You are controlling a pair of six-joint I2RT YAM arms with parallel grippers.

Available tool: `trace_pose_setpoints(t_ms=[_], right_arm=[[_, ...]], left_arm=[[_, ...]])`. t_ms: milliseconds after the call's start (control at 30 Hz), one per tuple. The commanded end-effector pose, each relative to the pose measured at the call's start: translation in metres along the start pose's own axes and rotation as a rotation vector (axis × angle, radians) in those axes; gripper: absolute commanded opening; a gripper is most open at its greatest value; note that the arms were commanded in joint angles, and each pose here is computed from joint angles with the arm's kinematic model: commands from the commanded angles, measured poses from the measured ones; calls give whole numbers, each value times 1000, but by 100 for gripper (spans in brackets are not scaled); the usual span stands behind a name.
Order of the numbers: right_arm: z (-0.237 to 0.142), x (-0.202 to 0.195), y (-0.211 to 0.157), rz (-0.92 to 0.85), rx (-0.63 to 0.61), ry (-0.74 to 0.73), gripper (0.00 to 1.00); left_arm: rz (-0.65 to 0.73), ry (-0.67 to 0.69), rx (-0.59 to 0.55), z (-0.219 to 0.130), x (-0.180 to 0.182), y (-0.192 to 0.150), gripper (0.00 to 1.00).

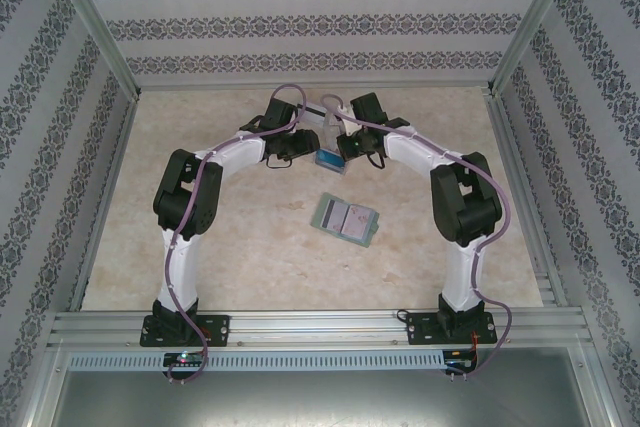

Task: Put the credit cards into the card holder

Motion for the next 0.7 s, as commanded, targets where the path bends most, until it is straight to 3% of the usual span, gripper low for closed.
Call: trace_pose_setpoints(t_ms=[0,367,667], right_arm=[[-24,2,14,-15,-87,14,0],[-57,6,31,-30,-201,28,0],[-104,24,27,50,-273,170,0]], left_arm=[[10,-14,-3,-3,-8,0,53],[7,-78,-42,-25,-20,6,53],[0,-180,-40,-44,-26,2,53]])
Point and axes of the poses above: each hand's point on the last joint's axis, 136 mm out from that joint toward the fingers, its own z axis out along the fingers, its own x axis along the line the jaws close on, y = z × x, the point moved 3 cm from there along -z, back along the fingers, and after that the axes turned 7 degrees about -z, right-handed, at the moved point
